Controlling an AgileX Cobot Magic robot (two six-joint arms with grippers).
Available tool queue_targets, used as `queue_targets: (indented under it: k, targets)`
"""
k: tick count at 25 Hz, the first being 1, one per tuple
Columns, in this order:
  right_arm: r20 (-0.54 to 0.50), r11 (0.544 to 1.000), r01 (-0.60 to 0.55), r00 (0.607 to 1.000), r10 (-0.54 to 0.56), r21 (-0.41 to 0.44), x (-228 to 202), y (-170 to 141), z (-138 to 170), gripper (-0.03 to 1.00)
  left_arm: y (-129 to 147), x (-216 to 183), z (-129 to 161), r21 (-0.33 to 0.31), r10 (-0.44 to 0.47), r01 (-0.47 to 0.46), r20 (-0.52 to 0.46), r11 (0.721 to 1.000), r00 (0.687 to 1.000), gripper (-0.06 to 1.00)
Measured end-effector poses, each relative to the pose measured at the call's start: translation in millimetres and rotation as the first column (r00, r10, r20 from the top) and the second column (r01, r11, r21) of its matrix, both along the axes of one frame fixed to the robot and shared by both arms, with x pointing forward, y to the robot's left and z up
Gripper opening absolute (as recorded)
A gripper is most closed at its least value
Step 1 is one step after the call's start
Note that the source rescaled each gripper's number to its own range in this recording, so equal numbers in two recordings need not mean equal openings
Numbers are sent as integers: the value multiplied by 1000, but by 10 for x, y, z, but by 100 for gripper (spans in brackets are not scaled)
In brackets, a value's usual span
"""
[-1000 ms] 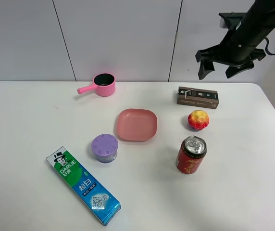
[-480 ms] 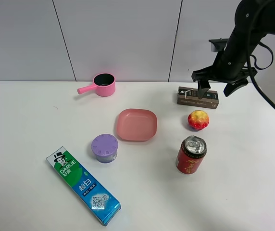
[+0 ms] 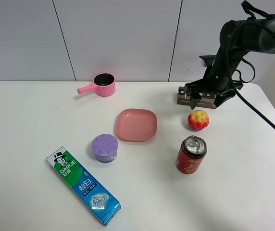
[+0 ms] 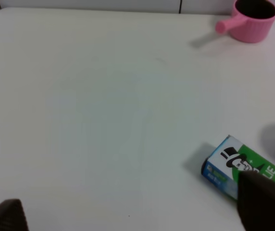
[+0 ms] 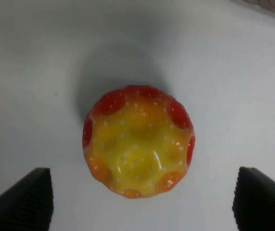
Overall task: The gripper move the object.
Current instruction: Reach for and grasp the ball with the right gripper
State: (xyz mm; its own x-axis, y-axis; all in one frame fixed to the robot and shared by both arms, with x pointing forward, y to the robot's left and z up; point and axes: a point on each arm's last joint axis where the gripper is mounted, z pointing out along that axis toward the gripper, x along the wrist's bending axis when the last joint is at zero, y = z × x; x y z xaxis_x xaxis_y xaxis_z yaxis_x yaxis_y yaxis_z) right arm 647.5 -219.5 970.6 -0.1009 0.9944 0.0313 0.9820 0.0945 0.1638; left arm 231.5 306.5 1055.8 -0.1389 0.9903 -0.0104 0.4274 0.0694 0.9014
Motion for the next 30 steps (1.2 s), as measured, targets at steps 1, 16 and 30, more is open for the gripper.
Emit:
queue_targets:
  k: [1, 16, 30]
  targets:
    - [-5, 1000, 0, 1000, 0, -1, 4, 1, -22, 68, 0, 0, 0, 0, 0, 0, 0, 1000, 1000, 100]
    - [-83, 1000, 2, 997, -2, 6, 72, 33, -443, 68, 0, 0, 0, 0, 0, 0, 0, 1000, 1000, 100]
    - [-81, 1000, -9, 997, 9, 4, 109, 39, -578, 67, 0, 0, 0, 0, 0, 0, 0, 1000, 1000, 100]
